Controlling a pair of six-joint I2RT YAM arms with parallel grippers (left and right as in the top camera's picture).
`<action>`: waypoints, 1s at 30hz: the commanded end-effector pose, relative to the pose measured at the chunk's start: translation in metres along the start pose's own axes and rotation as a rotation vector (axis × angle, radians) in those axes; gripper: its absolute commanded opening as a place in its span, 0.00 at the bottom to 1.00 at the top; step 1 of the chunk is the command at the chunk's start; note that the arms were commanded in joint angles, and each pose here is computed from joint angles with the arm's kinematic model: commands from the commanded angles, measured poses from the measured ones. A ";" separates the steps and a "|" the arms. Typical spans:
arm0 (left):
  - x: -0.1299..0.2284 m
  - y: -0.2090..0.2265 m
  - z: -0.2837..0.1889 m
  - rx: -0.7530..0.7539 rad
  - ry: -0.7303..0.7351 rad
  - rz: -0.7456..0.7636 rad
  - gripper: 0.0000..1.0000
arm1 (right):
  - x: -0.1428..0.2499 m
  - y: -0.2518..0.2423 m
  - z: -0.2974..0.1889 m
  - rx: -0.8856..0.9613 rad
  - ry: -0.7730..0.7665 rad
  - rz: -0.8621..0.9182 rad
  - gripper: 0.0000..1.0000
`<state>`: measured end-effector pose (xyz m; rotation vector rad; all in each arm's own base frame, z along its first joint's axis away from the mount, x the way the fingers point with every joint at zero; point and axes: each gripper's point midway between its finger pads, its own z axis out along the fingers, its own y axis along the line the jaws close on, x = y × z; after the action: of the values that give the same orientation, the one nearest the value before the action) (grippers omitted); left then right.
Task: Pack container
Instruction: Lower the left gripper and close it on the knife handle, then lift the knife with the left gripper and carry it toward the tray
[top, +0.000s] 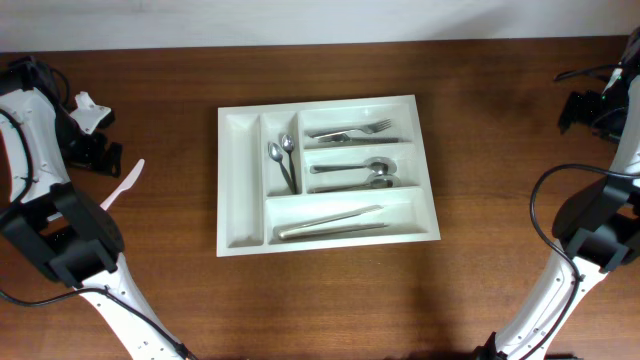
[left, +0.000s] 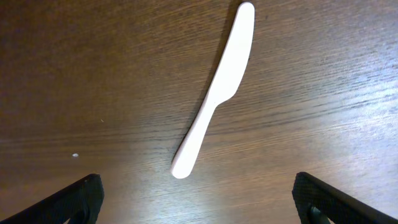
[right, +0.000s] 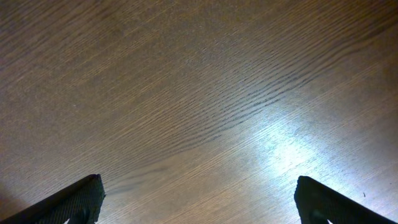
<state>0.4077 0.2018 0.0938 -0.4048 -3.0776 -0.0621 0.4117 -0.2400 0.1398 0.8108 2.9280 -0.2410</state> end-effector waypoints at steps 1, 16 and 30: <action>0.002 0.001 0.006 -0.003 0.006 0.059 0.99 | 0.000 -0.005 0.003 0.017 0.005 0.013 0.99; 0.028 -0.025 0.094 0.075 0.118 0.064 0.99 | 0.000 -0.005 0.003 0.017 0.005 0.013 0.99; 0.024 -0.023 0.104 0.057 0.096 0.065 0.72 | 0.000 -0.005 0.003 0.017 0.005 0.013 0.99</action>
<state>0.3820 0.1989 -0.0013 -0.4662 -2.9757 -0.0609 0.4117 -0.2400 0.1397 0.8108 2.9283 -0.2409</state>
